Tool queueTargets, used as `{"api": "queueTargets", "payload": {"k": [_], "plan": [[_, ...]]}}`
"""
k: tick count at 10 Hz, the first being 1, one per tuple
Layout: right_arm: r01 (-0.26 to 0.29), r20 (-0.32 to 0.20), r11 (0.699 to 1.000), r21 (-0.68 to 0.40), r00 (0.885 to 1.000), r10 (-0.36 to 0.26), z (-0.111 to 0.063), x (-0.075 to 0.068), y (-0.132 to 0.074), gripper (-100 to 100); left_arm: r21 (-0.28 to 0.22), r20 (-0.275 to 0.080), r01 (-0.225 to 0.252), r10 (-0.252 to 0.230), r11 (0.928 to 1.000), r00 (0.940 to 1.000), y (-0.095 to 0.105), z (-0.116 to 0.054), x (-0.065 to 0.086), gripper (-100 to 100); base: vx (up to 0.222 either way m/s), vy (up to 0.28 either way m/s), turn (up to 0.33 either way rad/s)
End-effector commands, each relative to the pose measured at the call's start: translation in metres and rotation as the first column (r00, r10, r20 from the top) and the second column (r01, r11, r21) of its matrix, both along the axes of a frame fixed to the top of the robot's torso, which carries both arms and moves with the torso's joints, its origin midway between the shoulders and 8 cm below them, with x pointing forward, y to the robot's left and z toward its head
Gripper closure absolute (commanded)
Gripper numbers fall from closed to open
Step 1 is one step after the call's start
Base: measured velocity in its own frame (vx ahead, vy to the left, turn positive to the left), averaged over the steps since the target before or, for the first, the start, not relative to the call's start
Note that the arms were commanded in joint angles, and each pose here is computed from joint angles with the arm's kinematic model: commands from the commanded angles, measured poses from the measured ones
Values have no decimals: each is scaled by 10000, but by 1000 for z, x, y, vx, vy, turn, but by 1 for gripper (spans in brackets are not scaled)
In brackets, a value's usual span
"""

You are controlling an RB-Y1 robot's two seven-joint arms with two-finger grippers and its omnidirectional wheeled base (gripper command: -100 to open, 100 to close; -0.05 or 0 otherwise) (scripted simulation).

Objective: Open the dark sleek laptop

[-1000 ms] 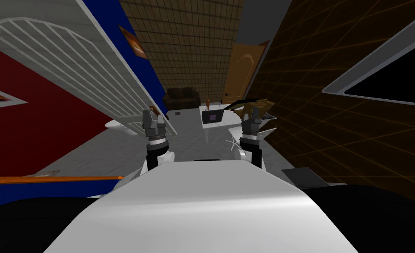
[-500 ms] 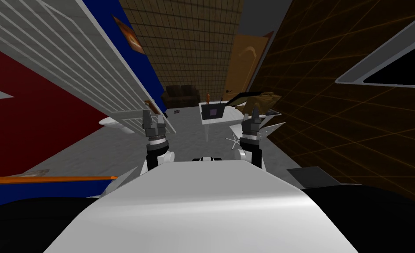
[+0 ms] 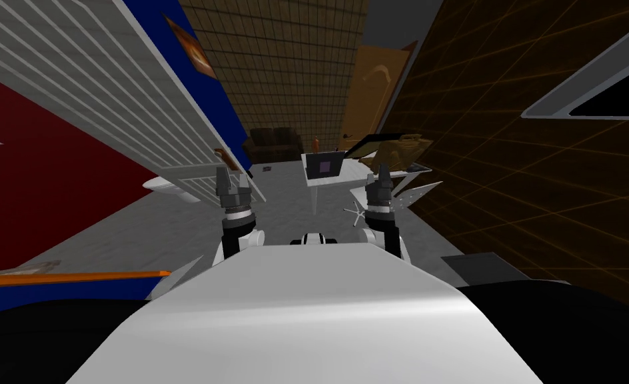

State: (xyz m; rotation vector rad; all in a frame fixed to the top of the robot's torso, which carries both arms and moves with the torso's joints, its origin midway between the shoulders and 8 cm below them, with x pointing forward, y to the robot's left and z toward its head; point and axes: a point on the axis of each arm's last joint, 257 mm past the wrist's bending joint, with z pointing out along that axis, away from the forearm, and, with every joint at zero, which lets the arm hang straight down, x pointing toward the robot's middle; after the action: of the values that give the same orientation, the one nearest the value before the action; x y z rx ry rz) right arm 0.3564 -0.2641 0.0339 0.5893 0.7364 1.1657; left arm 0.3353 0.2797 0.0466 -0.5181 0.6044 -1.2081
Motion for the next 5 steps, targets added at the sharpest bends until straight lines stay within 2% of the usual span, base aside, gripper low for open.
{"api": "queueTargets", "payload": {"k": [1, 2, 5], "plan": [[33, -141, 9920, -1266, 9999, -52, -4, -1, 9, -100, -1, 0, 0, 0, 10000, 10000, 0, 0, 0, 0, 84, 119, -44], [-11, -157, 9908, -1350, 9999, -11, -4, -1, 10, -100, -1, 0, 0, 0, 10000, 10000, 0, 0, 0, 0, 66, 90, -15], [154, -218, 9534, -3012, 9995, -231, -10, -5, 22, -100, -1, 0, 0, 0, 10000, 10000, 0, 0, 0, 0, 117, 142, -37]]}}
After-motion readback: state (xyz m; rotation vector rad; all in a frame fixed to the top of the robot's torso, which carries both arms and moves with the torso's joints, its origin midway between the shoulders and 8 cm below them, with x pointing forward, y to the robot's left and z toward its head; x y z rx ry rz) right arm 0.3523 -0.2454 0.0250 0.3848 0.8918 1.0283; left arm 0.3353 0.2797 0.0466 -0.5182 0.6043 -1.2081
